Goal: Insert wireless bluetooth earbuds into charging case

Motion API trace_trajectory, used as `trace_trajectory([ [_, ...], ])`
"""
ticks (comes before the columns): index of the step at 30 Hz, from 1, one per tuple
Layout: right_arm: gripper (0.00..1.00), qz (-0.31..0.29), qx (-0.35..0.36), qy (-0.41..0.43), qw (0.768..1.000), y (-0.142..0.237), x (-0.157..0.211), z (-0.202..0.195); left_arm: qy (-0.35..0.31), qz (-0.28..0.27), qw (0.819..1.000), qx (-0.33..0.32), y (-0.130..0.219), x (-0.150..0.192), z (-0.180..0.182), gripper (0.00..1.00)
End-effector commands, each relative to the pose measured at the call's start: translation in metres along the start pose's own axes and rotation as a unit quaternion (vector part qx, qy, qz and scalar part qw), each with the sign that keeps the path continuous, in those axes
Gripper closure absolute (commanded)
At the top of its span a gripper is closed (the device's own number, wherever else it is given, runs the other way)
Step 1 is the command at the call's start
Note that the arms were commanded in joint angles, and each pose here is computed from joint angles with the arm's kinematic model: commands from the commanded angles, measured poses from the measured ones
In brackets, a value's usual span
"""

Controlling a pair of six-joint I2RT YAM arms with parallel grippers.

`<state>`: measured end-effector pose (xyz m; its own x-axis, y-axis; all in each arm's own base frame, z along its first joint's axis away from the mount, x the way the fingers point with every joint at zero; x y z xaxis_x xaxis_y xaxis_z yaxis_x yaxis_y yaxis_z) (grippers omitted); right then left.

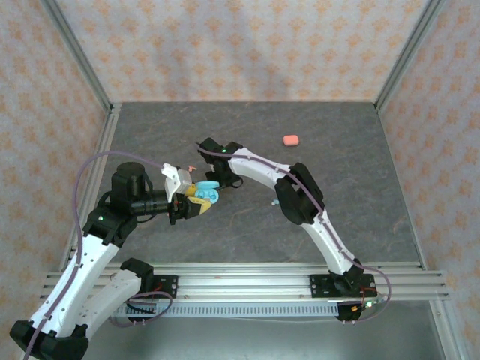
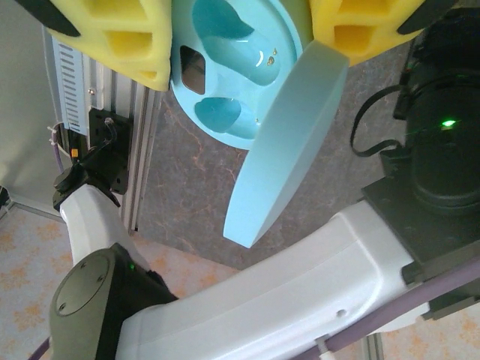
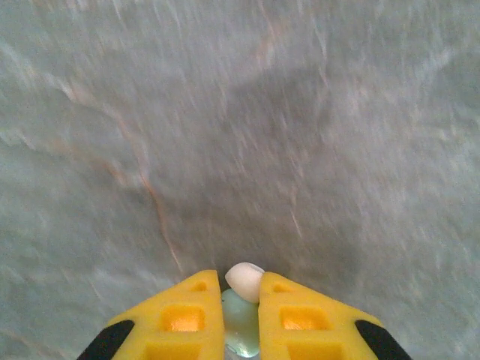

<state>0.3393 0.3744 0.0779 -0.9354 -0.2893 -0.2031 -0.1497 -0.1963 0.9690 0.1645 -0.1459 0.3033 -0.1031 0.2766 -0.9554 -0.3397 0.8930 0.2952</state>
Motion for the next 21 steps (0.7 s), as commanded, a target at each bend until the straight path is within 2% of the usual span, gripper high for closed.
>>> trace_trajectory([
  [1, 0.88, 0.039, 0.034, 0.048, 0.997, 0.033, 0.030, -0.030, -0.011, -0.001, 1.000, -0.012, 0.003, -0.001, 0.002, 0.92],
  [6, 0.87, 0.092, 0.014, 0.078, 0.993, 0.056, 0.083, -0.065, -0.010, -0.003, 1.000, -0.011, 0.001, -0.001, 0.003, 0.92],
  [10, 0.86, 0.098, 0.041, 0.124, 0.987, 0.064, 0.111, -0.083, -0.007, -0.008, 1.000, -0.008, -0.002, -0.002, 0.007, 0.92],
  [21, 0.81, 0.100, 0.056, 0.168, 0.979, 0.045, 0.121, -0.080, -0.003, 0.003, 1.000, -0.006, -0.004, -0.001, 0.009, 0.92],
])
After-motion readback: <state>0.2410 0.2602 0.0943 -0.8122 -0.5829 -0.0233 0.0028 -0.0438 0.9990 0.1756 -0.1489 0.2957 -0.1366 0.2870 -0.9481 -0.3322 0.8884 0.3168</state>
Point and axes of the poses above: each hand's point on the last joint's axis, 136 mm out from that joint toward the fingers, its own y axis back along the fingers, its own z axis along the line the jaws close on, x = y × z, the point moved 5 cm from there along y, back along the fingers, and after that the axes turned 10 degrees about -y, right-handed, at the moved point
